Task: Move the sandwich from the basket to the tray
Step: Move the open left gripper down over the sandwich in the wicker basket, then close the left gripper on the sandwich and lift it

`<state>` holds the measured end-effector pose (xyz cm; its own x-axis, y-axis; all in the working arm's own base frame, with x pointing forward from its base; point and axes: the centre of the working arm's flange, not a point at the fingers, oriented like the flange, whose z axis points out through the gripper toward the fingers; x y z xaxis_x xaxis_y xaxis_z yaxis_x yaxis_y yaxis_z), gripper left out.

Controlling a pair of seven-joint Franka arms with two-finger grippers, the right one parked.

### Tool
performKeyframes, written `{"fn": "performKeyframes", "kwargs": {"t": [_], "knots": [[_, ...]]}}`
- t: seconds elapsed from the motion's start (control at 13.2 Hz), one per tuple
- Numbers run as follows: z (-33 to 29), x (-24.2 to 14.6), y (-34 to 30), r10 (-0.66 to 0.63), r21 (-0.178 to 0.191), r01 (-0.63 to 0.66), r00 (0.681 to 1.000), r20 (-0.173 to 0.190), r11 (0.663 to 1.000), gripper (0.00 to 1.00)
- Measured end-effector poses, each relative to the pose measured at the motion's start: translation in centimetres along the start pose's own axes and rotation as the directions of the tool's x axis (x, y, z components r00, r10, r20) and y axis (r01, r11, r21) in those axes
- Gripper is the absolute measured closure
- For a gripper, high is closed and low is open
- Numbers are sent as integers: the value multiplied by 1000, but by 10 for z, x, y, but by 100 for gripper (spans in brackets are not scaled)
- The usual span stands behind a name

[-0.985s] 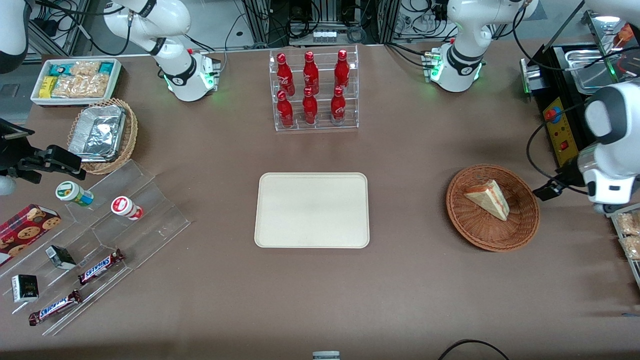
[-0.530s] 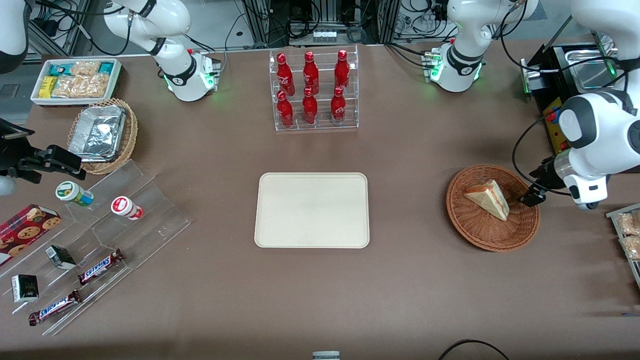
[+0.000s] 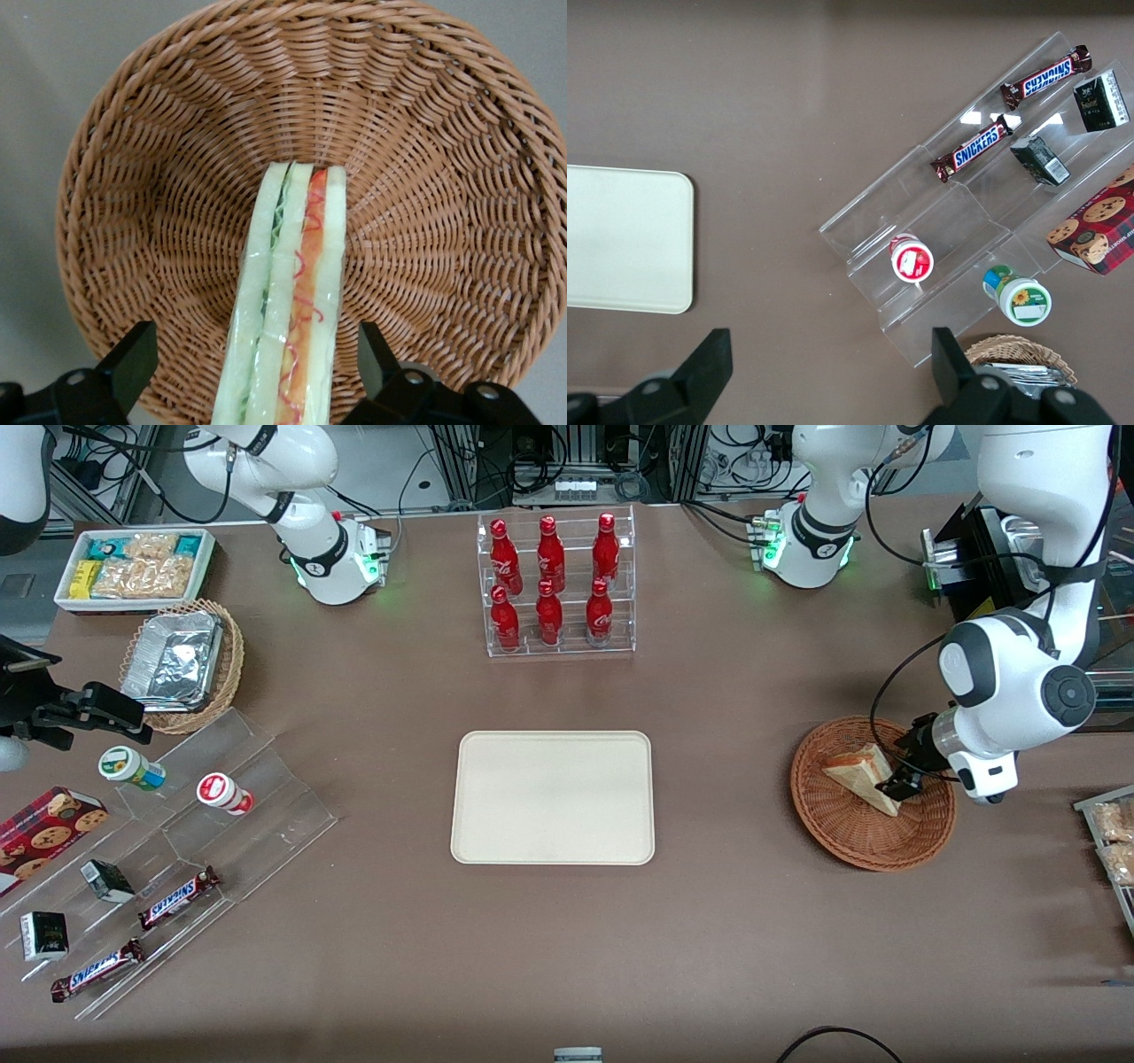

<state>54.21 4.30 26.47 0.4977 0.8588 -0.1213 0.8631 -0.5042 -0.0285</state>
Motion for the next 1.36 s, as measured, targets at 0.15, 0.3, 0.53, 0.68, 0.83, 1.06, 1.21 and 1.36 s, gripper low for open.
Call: {"fn": "performKeyframes", "kwargs": {"t": [0.15, 0.3, 0.53, 0.68, 0.83, 1.06, 1.21, 1.36], "knots": [[13, 0, 2, -1, -7, 0, 1000, -16, 1000, 0], [33, -7, 5, -4, -4, 3, 1000, -28, 1000, 0], [48, -20, 13, 3, 12, -3, 1000, -26, 1000, 7], [48, -20, 13, 4, 13, -4, 1000, -26, 1000, 17], [48, -20, 13, 6, 14, -6, 1000, -24, 1000, 35], [29, -33, 24, 41, 31, -41, 999, 1, 999, 52], [-2, -54, 47, 102, 49, -103, 995, 19, 994, 56], [-35, -72, 71, 159, 74, -161, 987, 30, 984, 60]]}}
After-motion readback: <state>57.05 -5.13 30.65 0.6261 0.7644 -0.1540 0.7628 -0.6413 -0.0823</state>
